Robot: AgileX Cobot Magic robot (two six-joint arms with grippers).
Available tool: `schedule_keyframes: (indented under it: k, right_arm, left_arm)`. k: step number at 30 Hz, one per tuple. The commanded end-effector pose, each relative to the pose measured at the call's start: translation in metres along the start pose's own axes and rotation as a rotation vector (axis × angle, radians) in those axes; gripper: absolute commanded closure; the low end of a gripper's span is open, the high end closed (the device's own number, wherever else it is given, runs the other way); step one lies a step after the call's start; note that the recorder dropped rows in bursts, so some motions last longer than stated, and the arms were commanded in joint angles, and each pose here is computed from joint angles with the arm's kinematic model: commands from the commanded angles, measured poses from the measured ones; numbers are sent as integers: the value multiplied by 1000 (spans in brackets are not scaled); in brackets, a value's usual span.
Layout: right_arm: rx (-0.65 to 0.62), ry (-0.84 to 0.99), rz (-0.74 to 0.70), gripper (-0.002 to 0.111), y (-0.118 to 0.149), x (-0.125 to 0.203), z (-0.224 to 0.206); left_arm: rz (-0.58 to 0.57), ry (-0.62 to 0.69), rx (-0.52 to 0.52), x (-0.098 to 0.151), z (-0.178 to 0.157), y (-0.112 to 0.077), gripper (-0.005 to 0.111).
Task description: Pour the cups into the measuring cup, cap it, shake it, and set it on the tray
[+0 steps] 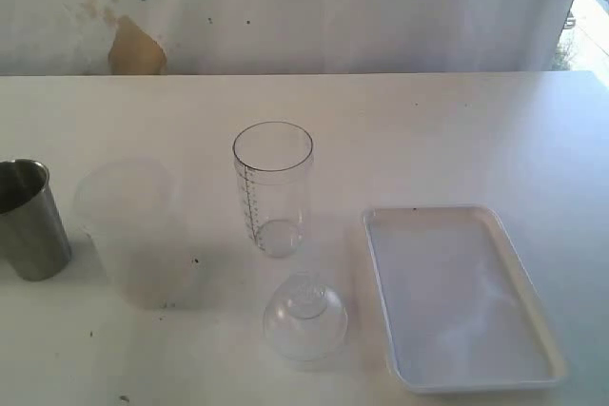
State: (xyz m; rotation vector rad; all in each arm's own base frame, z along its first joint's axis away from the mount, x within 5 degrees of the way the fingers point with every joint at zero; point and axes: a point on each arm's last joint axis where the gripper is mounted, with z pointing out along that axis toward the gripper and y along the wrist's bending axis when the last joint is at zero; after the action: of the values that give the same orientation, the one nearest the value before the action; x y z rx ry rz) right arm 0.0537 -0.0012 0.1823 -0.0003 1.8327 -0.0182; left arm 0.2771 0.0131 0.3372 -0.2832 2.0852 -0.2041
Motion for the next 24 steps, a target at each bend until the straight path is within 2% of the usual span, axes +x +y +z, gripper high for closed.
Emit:
schedule_keyframes:
  k: [1,3,5,11,17,24]
  right_arm:
    - [3,-7,-11,108,0,0,0]
    - [3,-7,-10,108,0,0,0]
    - [3,-7,-10,108,0,0,0]
    - [3,-7,-10,108,0,0,0]
    - [3,-7,-10,108,0,0,0]
    - [3,-7,-10,108,0,0,0]
  left_arm:
    - [19,261,-105,-9,28,14,60]
    - [66,368,-176,-9,38,21,60]
    - [91,466,-198,-7,47,24,60]
    - [170,699,-136,11,68,25,60]
    - [177,770,-151,23,84,32,60]
    - [166,813,-90,33,98,30,60]
